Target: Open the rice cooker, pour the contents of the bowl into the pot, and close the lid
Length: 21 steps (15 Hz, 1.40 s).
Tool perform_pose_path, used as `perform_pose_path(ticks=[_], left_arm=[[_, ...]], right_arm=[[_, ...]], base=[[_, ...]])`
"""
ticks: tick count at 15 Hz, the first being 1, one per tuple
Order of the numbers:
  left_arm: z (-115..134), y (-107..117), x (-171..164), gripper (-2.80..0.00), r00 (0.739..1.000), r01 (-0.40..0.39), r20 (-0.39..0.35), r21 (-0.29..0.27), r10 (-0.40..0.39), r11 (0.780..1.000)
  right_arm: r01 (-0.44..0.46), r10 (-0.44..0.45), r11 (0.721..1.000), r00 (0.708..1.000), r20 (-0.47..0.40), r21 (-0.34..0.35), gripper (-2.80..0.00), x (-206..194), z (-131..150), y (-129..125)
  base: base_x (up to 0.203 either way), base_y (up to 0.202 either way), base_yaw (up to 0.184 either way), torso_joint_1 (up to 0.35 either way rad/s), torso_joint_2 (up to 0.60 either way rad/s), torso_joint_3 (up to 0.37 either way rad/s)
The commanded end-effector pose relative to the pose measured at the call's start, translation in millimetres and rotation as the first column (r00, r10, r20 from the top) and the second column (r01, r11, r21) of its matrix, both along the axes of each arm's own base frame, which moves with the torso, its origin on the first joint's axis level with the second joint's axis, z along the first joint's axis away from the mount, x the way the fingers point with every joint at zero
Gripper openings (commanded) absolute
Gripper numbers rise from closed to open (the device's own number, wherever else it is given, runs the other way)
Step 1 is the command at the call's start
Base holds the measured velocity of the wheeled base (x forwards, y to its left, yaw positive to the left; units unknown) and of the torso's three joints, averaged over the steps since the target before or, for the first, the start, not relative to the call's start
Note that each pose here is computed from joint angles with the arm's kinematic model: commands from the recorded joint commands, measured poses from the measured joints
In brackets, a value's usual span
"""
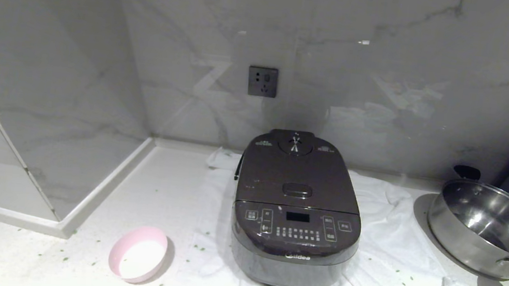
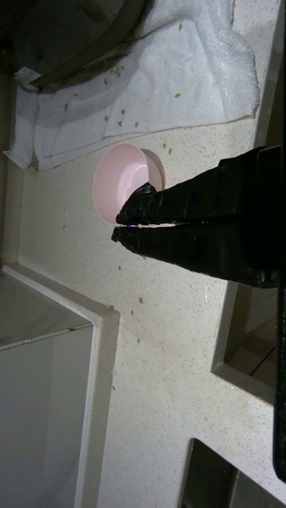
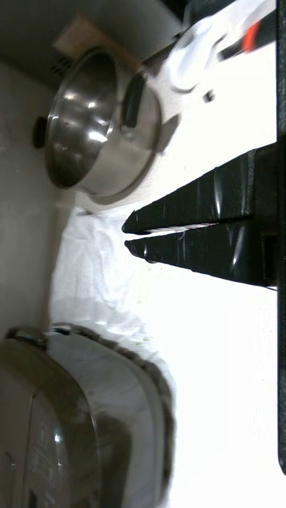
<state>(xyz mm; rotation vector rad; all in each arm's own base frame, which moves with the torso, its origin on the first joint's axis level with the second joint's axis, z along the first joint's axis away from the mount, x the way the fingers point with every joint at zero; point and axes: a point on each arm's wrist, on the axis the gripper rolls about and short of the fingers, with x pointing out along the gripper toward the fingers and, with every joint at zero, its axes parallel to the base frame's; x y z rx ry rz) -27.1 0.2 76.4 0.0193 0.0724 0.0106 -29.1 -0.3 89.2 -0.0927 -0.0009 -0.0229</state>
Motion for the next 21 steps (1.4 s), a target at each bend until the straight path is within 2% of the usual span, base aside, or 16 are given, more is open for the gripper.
perform_pose_path(ticks=[1, 3, 12, 14, 21], left_arm=[[-0.6, -0.3, 0.0, -2.8, 1.0, 0.006, -0.001, 0.005, -0.006, 1.0], [-0.4, -0.3, 0.0, -2.8, 1.0, 0.011, 0.0, 0.006, -0.011, 1.0], [-0.4, -0.3, 0.0, -2.8, 1.0, 0.015, 0.0, 0.008, -0.015, 1.0], [-0.4, -0.3, 0.1, -2.8, 1.0, 0.015, -0.001, 0.008, -0.015, 1.0], [0.0, -0.4, -0.1, -2.8, 1.0, 0.013, 0.002, 0.009, -0.014, 1.0]], right_arm=[[-0.012, 0.012, 1.0, 0.998, 0.06, -0.008, -2.8, 6.3, -7.7, 0.2], [-0.035, 0.035, 0.999, 0.999, -0.017, -0.009, -2.8, 6.4, -15.4, 0.7], [-0.037, 0.037, 0.999, 0.999, -0.004, 0.024, -2.8, 6.5, -14.3, 0.7], [-0.036, 0.037, 0.997, 0.999, -0.002, 0.066, -2.8, 6.6, -13.9, 0.7], [-0.033, 0.033, 0.997, 0.999, 0.0, 0.071, -2.8, 6.3, -13.7, 0.6]], base=[[0.0, 0.0, 0.0, 0.0, 0.0, 0.0], [0.0, 0.0, 0.0, 0.0, 0.0, 0.0], [0.0, 0.0, 0.0, 0.0, 0.0, 0.0], [0.0, 0.0, 0.0, 0.0, 0.0, 0.0], [0.0, 0.0, 0.0, 0.0, 0.0, 0.0]])
